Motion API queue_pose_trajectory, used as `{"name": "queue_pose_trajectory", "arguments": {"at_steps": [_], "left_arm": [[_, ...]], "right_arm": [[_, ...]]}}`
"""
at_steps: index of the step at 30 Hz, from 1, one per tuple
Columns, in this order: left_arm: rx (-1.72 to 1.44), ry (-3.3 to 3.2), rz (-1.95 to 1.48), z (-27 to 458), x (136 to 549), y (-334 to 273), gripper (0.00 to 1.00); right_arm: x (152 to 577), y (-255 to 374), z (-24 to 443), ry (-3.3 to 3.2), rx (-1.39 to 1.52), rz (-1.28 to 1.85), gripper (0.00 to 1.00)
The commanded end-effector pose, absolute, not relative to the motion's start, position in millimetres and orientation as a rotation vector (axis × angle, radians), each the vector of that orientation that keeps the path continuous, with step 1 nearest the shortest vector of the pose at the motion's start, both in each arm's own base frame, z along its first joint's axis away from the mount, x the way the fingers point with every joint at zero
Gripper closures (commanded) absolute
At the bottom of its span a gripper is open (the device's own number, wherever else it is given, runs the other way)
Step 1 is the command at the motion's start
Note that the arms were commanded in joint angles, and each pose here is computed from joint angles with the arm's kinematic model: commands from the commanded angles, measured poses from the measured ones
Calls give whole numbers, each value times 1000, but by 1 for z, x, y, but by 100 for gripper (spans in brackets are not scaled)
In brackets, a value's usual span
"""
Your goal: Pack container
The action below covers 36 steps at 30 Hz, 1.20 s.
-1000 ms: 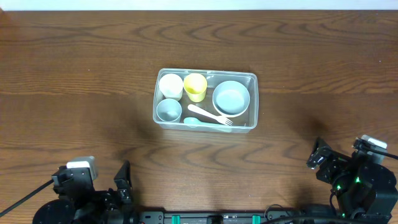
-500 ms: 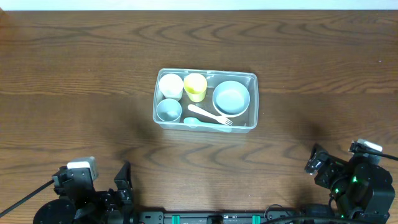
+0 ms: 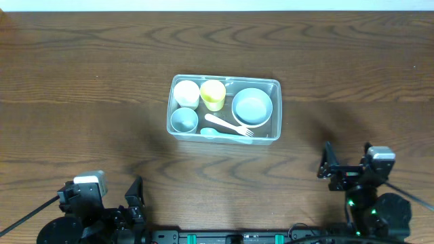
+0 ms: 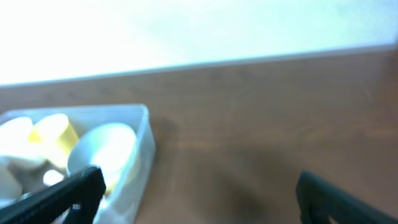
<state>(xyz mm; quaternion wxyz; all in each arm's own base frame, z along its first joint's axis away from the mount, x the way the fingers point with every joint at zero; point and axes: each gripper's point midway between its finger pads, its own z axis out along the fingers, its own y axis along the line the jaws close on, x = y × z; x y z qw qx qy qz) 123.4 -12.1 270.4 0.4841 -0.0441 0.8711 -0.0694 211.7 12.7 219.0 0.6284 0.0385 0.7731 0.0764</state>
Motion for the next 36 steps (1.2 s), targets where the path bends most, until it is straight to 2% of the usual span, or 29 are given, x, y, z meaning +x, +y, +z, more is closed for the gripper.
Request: {"name": "queue_pose_trajectory", "arguments": {"at_steps": [1, 11, 20, 36], "left_arm": [[-113, 2122, -191, 270, 123, -14, 2], [-113, 2121, -190, 270, 123, -14, 2], [-113, 2122, -190, 270, 123, -14, 2], [-113, 2122, -190, 270, 123, -14, 2]], "right_arm": [[216, 29, 215, 1682, -34, 212, 1], [239, 28, 219, 1442, -146, 82, 1], [245, 27, 157, 1637, -150, 69, 1], [245, 28, 159, 1632, -145, 81, 1]]}}
